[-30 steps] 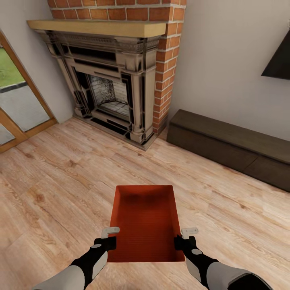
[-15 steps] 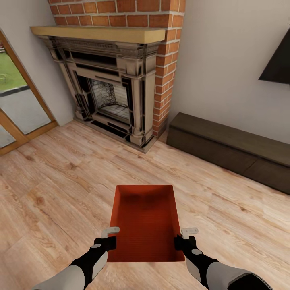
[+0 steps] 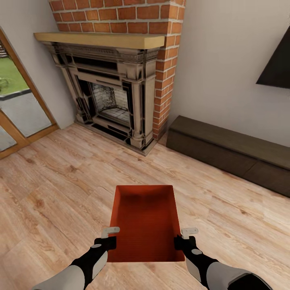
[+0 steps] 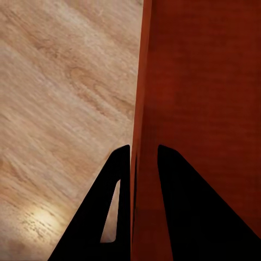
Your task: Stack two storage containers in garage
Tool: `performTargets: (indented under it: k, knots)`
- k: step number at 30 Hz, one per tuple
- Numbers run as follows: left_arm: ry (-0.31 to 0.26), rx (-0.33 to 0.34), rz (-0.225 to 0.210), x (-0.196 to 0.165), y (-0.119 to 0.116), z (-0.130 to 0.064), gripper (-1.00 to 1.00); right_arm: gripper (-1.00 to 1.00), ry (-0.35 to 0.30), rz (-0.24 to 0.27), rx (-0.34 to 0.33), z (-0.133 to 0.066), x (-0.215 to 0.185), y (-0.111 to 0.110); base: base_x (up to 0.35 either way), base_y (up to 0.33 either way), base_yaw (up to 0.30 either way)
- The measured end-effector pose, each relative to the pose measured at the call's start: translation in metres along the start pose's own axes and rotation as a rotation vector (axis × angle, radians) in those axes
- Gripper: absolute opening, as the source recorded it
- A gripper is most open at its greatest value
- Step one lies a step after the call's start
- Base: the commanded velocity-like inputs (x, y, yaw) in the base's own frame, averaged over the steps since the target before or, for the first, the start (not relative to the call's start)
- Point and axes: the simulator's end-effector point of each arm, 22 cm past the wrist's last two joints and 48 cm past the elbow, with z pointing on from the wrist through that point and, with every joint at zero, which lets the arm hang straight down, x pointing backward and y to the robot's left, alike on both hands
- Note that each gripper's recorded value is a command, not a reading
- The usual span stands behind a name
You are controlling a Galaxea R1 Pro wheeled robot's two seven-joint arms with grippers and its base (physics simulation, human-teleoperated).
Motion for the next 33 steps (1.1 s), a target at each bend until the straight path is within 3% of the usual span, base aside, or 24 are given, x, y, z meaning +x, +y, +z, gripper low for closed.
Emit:
performTargets:
  k: [33]
  knots:
    - [-0.053,0.004,-0.002,-0.027,-0.001,-0.014,-1.0,-1.0,-0.053,-0.001,0.002,-0.01,-0.029,-0.001,0.0,0.0,0.0]
